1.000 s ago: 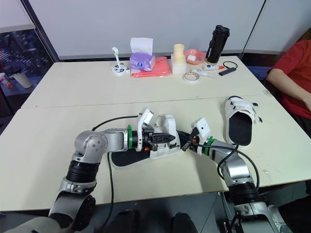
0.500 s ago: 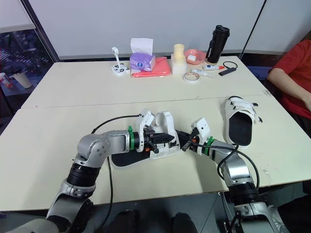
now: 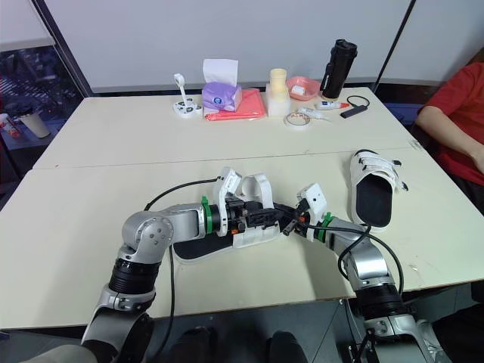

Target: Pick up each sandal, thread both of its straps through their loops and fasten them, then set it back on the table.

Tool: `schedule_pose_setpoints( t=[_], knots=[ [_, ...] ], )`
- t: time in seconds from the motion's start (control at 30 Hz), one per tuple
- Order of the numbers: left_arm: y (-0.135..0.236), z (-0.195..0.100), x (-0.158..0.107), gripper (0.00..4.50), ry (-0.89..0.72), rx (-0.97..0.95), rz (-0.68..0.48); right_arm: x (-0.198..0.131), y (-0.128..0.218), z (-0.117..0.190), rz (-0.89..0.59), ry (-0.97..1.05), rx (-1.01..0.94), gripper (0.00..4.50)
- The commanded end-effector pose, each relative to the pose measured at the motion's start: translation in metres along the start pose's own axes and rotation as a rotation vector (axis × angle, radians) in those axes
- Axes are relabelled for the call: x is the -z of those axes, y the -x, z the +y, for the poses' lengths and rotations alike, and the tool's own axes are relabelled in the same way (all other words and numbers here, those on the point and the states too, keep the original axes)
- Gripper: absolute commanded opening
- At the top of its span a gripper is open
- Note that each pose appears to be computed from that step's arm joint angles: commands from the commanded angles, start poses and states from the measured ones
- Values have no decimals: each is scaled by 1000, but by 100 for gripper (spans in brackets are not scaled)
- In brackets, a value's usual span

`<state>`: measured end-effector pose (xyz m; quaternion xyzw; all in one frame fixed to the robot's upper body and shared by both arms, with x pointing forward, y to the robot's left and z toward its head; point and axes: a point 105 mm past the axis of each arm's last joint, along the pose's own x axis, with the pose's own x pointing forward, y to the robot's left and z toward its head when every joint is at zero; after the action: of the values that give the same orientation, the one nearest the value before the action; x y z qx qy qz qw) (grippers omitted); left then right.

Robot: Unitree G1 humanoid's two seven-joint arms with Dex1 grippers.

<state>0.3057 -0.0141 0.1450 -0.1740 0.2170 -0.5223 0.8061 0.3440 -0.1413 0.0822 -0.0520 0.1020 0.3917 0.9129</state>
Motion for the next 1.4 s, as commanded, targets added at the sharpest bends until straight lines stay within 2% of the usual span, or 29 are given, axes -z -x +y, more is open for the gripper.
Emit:
schedule_pose_setpoints(
  t=[0.03, 0.2, 0.23, 0.3, 0.43, 0.53, 0.9, 1.13, 1.4],
  knots=[
    [-4, -4, -5, 304, -13, 6, -35, 42, 1, 3, 145, -73, 16, 0],
    [-12, -8, -5, 41, -10, 20, -48, 44, 1, 3, 147, -77, 19, 0],
    [-13, -8, -5, 9, -7, 22, -48, 44, 1, 4, 147, -77, 19, 0],
    [-14, -8, -4, 9, -3, 28, -50, 44, 1, 4, 147, -78, 19, 0],
    [-13, -7, -12, 9, 117, 61, -98, 44, 2, 3, 146, -80, 26, 0],
    [-9, -1, -8, 9, 147, 58, -82, 45, 2, 2, 146, -81, 29, 0],
    [0, 18, 18, 9, 76, 19, 45, 44, 2, 2, 146, -83, 32, 0],
    [4, 28, 4, 9, 61, 4, 11, 44, 2, 1, 147, -83, 33, 0],
    [5, 30, 5, 9, 35, 5, 31, 45, 1, 3, 146, -86, 31, 0]
  ],
)
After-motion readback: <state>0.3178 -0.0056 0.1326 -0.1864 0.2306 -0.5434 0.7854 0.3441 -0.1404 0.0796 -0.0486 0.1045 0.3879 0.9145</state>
